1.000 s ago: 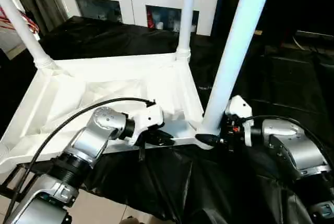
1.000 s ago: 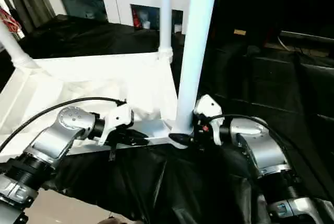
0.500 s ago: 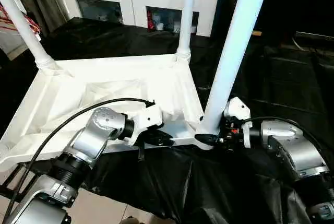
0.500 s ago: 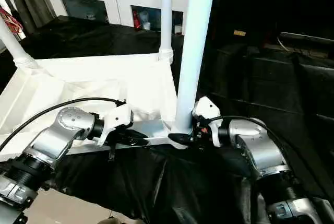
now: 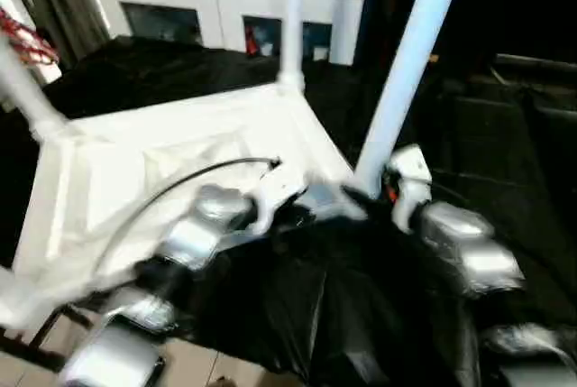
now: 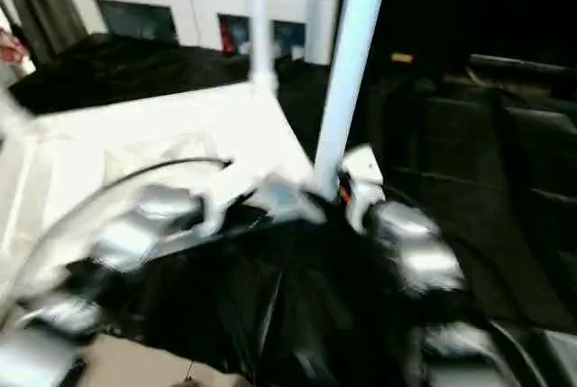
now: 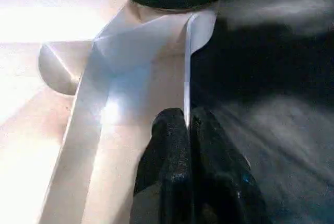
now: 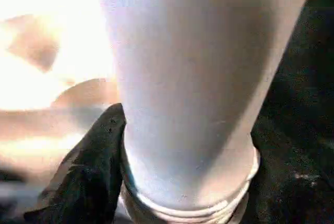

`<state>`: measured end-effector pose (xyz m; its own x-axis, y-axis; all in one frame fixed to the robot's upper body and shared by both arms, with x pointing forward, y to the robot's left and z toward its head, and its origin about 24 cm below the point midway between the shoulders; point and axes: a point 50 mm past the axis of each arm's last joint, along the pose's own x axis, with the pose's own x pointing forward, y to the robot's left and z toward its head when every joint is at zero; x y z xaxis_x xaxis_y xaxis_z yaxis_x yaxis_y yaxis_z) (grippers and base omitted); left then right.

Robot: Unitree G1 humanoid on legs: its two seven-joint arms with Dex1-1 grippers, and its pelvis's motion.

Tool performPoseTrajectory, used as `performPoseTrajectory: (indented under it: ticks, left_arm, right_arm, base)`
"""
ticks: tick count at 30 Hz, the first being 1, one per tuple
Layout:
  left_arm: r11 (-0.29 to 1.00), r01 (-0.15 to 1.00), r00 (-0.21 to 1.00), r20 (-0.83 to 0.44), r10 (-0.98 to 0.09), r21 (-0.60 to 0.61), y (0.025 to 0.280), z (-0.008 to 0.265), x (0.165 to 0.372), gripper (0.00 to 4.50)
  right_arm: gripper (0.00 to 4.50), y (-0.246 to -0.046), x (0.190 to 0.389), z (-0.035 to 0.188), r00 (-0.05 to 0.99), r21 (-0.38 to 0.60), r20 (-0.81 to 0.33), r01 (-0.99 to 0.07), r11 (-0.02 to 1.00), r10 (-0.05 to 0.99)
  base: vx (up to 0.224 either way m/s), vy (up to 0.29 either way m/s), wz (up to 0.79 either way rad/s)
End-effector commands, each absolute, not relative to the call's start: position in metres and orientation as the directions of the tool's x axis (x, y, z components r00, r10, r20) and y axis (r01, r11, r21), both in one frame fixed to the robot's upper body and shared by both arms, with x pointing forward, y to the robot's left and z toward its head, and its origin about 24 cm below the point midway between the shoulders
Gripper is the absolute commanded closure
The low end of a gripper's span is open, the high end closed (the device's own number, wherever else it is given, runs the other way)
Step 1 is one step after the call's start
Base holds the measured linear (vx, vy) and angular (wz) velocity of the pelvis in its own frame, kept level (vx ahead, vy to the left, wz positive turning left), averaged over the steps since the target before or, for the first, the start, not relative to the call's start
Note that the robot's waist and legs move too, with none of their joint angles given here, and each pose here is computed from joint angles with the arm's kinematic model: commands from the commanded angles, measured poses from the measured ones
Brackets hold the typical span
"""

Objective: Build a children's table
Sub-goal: Insert table leg to table base

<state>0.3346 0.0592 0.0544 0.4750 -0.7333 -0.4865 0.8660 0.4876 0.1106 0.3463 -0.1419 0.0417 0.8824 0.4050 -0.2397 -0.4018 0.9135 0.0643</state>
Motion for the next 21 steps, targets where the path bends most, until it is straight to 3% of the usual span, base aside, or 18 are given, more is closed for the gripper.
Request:
performPoseTrajectory:
  ticks: [1,4,7,12,21]
  left_arm:
    - [0.511,0.845,0.525,-0.417,-0.742,0.154,0.045,0.071,0.341,4.5]
    - [0.478,0.863,0.5,-0.413,-0.761,0.165,0.037,0.068,0.337,4.5]
    - [0.458,0.874,0.482,-0.422,-0.768,0.166,0.04,0.065,0.334,4.5]
    - [0.402,0.901,0.433,-0.419,-0.798,0.165,0.049,0.064,0.33,4.5]
    - [0.255,0.957,0.29,-0.414,-0.863,0.139,0.068,0.065,0.317,4.5]
  right_arm:
    - [1.75,-0.117,0.342,0.028,0.859,0.128,-0.263,-0.42,0.898,0.44]
    - [1.75,-0.104,0.341,0.031,0.841,0.119,-0.225,-0.478,0.87,0.493]
    - [1.05,-0.102,0.339,0.034,0.811,0.158,-0.197,-0.529,0.834,0.551]
    - [0.6,-0.118,0.339,0.043,0.784,0.055,-0.186,-0.594,0.803,0.593]
    - [0.6,-0.152,0.323,0.055,0.616,-0.011,-0.22,-0.777,0.63,0.756]
  base:
    - [0.0,0.0,0.0]
    - [0.0,0.0,0.0]
    - [0.0,0.0,0.0]
    - [0.0,0.0,0.0]
    - [0.0,0.0,0.0]
